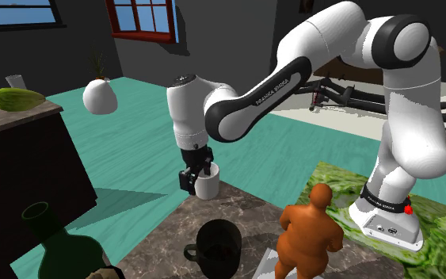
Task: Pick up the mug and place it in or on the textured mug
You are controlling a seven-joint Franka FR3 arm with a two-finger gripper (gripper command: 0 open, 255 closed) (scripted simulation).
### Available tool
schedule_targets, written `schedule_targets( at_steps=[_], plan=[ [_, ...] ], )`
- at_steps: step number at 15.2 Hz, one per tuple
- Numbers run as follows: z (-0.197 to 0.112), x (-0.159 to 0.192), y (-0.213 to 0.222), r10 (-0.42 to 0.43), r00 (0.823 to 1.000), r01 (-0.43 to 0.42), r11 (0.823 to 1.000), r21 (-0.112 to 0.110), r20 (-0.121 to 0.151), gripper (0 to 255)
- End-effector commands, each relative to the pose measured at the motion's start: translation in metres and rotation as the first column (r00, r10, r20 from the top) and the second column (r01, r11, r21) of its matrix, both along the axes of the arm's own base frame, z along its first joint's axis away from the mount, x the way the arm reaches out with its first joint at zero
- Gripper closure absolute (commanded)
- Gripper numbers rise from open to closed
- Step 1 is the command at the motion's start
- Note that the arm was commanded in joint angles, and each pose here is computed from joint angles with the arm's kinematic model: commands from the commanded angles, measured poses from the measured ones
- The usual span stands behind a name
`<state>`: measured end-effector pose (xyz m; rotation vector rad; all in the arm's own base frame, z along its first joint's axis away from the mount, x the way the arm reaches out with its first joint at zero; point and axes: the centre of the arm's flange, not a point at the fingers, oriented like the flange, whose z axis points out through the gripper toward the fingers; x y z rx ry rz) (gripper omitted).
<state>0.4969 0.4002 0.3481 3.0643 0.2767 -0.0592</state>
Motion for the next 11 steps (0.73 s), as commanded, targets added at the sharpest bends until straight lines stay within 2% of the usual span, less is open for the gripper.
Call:
schedule_targets(
  at_steps=[1, 5, 6, 11],
  plan=[
    [-0.0009, 0.0001, 0.0002, 0.0, 1.0, 0.0, 1.0, 0.0, 0.0, 0],
    [-0.0008, 0.0001, 0.0002, 0.0, 1.0, 0.0, 1.0, 0.0, 0.0, 0],
    [-0.0008, 0.0001, 0.0002, 0.0, 1.0, 0.0, 1.0, 0.0, 0.0, 255],
    [-0.0008, 0.0001, 0.0002, 0.0, 1.0, 0.0, 1.0, 0.0, 0.0, 255]
  ],
)
